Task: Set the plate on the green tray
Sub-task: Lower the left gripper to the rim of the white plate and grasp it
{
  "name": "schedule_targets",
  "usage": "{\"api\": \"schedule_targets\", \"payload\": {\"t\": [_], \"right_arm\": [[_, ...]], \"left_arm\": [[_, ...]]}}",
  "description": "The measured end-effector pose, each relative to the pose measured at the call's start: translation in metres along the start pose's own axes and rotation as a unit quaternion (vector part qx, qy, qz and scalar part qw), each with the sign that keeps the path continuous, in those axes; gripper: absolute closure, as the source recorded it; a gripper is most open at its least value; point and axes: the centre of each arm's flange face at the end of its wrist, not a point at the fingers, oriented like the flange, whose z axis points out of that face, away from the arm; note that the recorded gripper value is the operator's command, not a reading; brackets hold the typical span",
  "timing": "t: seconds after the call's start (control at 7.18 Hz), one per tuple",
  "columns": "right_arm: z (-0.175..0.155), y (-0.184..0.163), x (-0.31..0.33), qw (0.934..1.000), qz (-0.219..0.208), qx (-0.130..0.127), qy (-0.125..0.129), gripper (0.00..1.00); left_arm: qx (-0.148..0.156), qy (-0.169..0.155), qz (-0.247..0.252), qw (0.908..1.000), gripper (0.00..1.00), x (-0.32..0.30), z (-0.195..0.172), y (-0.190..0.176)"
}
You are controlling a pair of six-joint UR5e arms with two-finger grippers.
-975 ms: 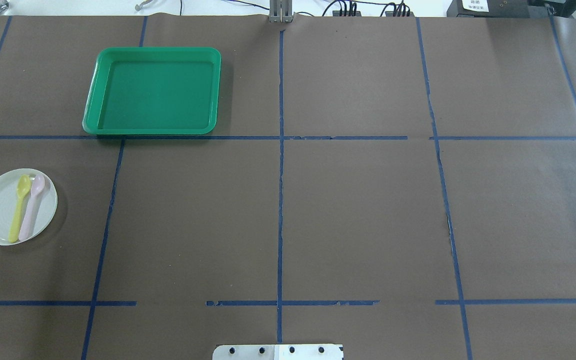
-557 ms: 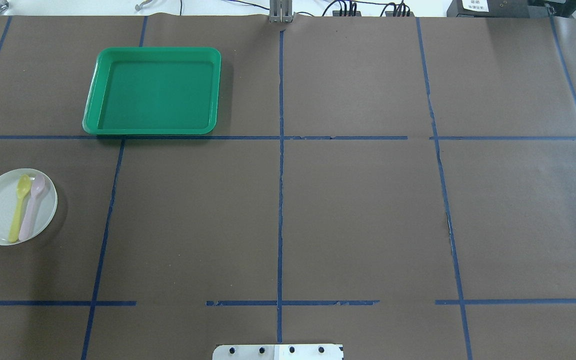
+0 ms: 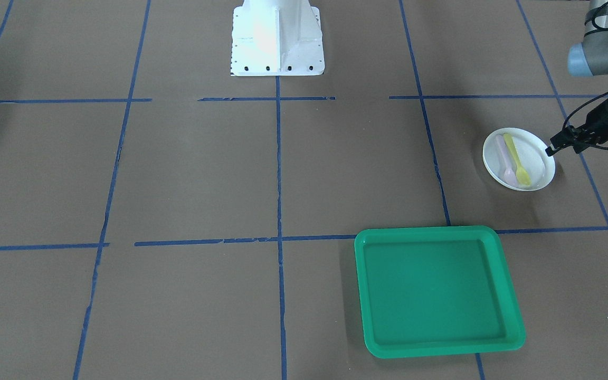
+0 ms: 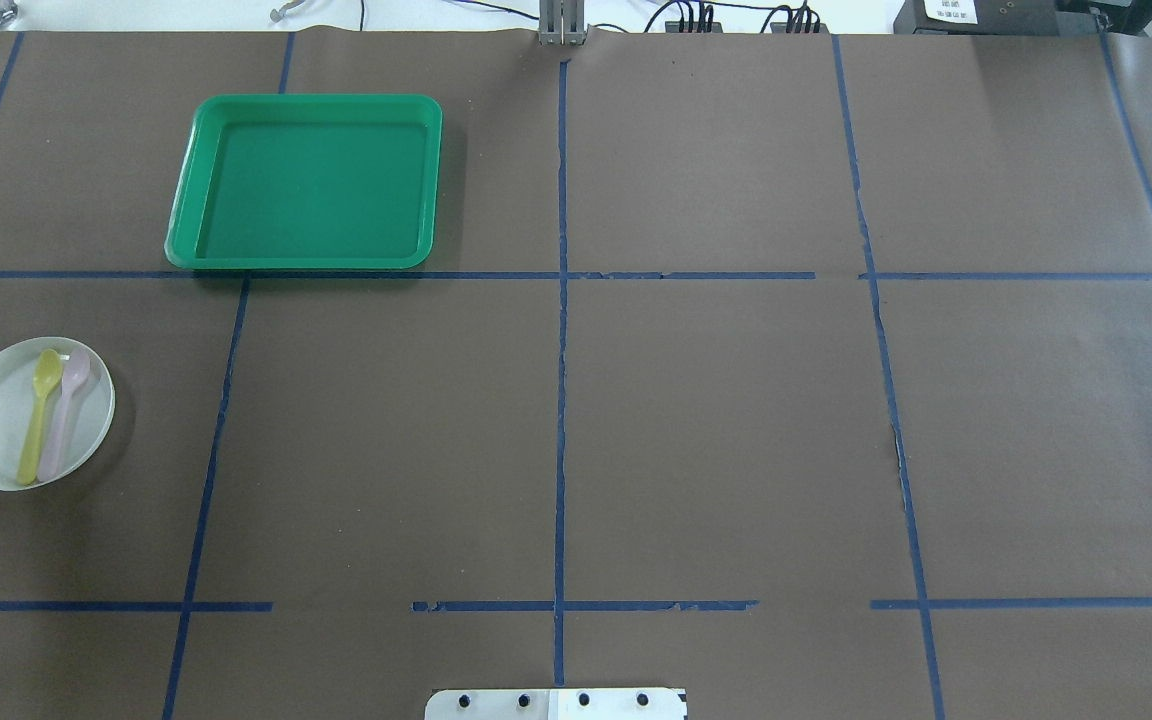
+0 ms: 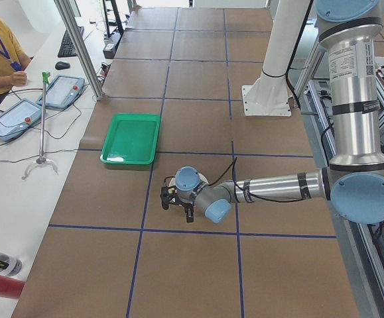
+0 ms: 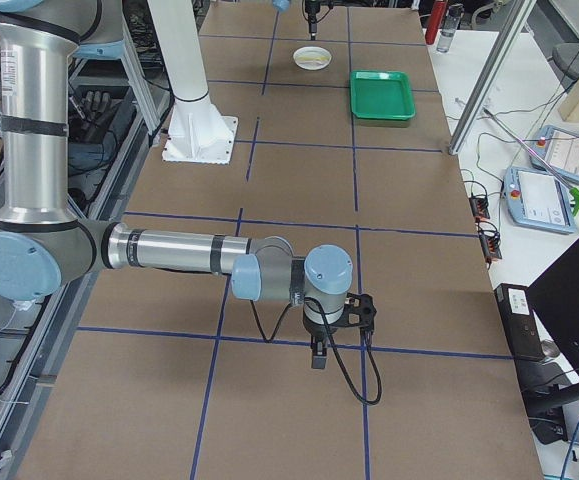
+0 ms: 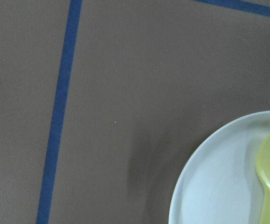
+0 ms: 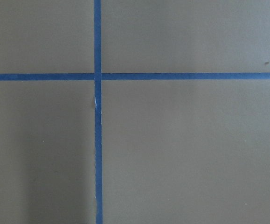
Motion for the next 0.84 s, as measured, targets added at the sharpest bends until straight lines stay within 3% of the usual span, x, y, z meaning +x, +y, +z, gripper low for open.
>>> {"api": "schedule_targets", "payload": {"t": [0.28, 0.56, 0.7, 0.84], "right_arm": [[-0.0001, 0.0000, -0.0001, 1.0000, 0.000, 0.000, 0.000, 0.00], [-0.0002, 0.0000, -0.0001, 1.0000, 0.000, 0.000, 0.000, 0.00], [-0.0001, 0.0000, -0.0001, 1.0000, 0.000, 0.000, 0.000, 0.00], [-0.0001, 0.0000, -0.0001, 1.0000, 0.000, 0.000, 0.000, 0.00]], "left_arm": [[-0.006, 0.000, 0.006, 1.0000, 0.31, 0.0073, 0.0086, -0.0037], [-0.010, -0.001, 0.007, 0.9999, 0.93, 0.0070, 0.0134, -0.0031], [-0.010, -0.001, 0.009, 0.9999, 1.00, 0.0078, 0.0141, -0.0029], [-0.010, 0.000, 0.010, 0.9999, 1.00, 0.0091, 0.0141, -0.0035]]}}
